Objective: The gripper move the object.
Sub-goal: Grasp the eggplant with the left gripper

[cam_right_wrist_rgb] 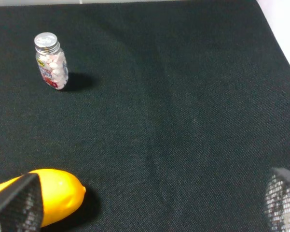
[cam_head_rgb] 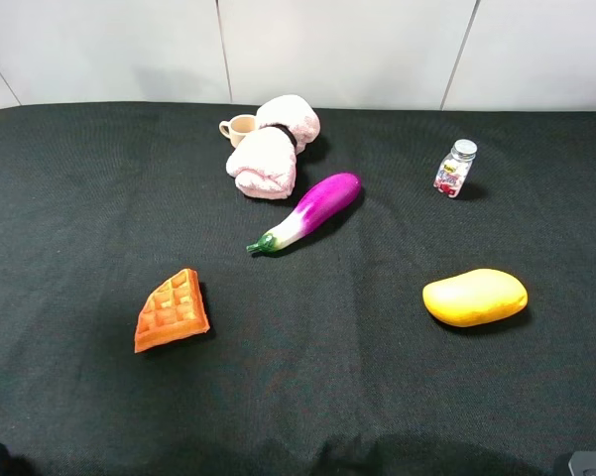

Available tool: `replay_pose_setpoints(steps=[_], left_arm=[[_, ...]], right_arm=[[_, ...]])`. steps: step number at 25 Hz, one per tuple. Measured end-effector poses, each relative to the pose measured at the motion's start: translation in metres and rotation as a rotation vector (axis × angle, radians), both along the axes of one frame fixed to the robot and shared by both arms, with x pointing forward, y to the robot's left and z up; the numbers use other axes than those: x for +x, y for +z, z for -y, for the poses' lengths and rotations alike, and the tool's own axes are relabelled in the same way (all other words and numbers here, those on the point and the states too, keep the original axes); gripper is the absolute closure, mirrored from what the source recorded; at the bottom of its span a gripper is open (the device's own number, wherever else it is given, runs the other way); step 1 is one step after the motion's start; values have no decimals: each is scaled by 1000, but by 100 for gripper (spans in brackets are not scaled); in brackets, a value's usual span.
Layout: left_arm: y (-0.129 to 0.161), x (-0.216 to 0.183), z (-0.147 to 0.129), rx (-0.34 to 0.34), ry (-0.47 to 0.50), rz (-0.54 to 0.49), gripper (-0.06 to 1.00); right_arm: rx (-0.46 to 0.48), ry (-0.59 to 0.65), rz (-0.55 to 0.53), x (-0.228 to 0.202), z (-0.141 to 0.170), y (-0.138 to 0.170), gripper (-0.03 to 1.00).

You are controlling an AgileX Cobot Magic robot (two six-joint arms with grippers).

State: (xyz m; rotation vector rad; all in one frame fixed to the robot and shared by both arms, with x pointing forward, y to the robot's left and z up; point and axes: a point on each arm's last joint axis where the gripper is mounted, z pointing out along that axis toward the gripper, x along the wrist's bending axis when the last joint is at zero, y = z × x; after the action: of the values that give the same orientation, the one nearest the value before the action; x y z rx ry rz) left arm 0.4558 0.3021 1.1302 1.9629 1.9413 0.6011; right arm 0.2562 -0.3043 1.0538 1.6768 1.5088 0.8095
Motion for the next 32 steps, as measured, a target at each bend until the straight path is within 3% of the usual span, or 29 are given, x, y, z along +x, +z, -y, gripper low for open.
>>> replay_pose_setpoints(steps=[19,32], left_arm=[[-71,100,3,9,-2,-266,16],[-111,145,5,12,-2,-364,16]], right_arm=[[0,0,0,0,0,0,27],[0,0,0,0,0,0,27]])
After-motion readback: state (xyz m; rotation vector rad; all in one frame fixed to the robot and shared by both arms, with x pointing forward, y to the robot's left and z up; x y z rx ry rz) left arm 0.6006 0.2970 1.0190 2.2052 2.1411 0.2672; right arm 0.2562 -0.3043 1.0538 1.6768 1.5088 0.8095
